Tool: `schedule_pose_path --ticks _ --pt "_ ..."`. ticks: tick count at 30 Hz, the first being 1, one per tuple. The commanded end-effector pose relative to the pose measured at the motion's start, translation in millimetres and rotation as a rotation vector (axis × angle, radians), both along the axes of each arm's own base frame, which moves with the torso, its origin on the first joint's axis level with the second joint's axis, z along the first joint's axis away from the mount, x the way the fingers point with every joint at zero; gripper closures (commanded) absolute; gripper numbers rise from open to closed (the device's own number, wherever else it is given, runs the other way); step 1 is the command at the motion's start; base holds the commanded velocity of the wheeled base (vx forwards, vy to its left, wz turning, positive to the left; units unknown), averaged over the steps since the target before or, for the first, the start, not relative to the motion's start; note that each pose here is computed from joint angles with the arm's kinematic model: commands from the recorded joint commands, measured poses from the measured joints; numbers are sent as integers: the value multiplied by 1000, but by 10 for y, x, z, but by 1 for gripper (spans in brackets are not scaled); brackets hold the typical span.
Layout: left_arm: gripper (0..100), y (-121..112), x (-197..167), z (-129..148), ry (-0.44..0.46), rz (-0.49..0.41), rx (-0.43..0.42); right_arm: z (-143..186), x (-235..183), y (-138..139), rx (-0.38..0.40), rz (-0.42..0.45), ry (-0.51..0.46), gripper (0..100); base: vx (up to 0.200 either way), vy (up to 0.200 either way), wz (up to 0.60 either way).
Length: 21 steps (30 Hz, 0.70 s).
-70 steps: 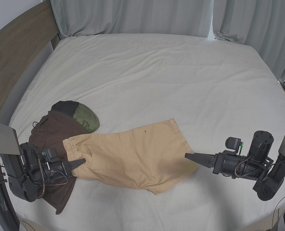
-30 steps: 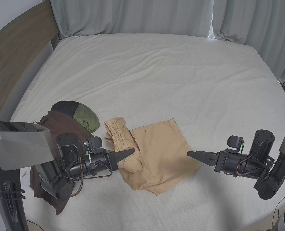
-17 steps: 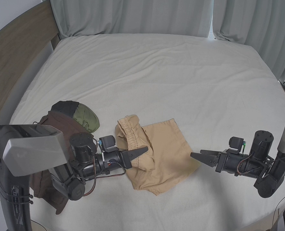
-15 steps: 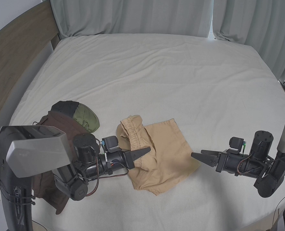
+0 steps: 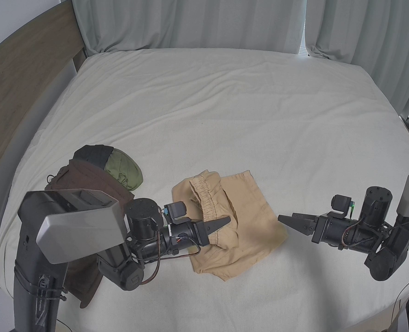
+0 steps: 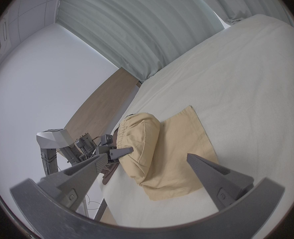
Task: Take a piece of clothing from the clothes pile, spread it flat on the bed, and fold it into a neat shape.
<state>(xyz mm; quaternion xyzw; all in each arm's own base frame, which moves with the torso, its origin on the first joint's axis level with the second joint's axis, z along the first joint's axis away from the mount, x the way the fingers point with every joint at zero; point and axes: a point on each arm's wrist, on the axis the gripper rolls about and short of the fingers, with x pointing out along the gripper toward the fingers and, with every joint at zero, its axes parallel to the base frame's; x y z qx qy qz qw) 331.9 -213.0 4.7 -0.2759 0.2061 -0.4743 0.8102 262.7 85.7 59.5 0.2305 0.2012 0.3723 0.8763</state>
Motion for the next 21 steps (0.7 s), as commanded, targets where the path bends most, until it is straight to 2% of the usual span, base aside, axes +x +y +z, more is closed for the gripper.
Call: schedule_pose_path --ticks 1,9,12,19,20,21 --pt "100 -91 40 -84 11 -13 -6 8 23 -10 3 -7 -6 0 0 0 0" --pt "100 -225 88 -81 32 -34 -2 17 45 -39 6 -18 -10 0 0 0 0" --pt "100 -283 83 -164 48 -46 8 19 50 -42 7 -20 -12 0 0 0 0" --pt "100 -304 92 -225 53 -48 12 32 61 -39 10 -20 -18 0 0 0 0" --pt "0 -304 93 -225 53 -45 12 32 61 -39 10 -20 -18 0 0 0 0" --pt "0 -305 96 -229 52 -40 13 32 61 -39 10 -20 -18 0 0 0 0"
